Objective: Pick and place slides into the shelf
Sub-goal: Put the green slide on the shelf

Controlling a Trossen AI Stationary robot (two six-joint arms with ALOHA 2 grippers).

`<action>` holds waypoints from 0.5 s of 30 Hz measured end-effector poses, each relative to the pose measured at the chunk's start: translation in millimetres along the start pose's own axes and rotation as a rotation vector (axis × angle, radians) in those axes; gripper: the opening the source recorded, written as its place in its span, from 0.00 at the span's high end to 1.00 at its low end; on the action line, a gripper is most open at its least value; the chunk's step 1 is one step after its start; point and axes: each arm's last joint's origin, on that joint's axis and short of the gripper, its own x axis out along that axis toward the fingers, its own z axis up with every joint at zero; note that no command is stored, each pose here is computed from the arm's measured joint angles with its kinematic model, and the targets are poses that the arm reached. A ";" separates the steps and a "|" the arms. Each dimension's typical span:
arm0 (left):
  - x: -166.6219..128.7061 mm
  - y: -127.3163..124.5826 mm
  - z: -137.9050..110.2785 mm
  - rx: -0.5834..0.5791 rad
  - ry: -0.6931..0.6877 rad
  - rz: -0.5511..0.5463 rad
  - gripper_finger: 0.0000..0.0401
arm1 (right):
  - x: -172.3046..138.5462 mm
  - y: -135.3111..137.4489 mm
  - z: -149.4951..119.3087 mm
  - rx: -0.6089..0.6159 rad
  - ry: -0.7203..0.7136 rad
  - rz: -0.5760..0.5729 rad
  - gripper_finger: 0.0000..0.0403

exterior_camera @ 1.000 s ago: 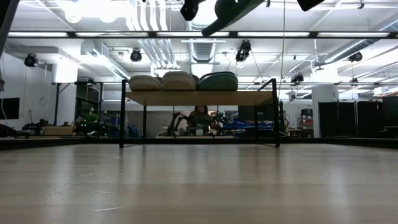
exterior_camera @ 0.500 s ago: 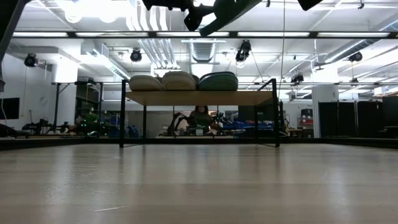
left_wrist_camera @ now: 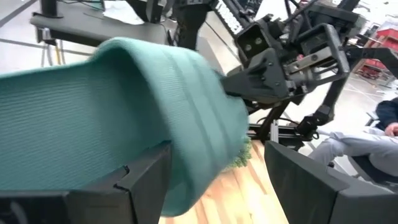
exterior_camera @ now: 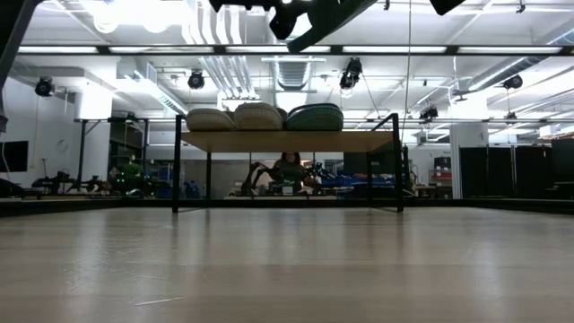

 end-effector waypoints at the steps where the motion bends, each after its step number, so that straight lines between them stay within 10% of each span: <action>1: 0.8 -0.9 0.4 0.003 -0.003 -0.004 0.40 | 0.0 0.0 0.0 0.000 0.000 0.000 0.93; 8: 4.9 -4.8 1.4 0.014 -0.011 -0.008 0.45 | 0.0 0.0 0.0 0.000 0.000 0.000 0.94; 15: 7.9 -0.9 1.1 -0.040 -0.057 0.004 0.71 | 0.0 0.1 -0.2 -0.004 0.006 0.005 0.94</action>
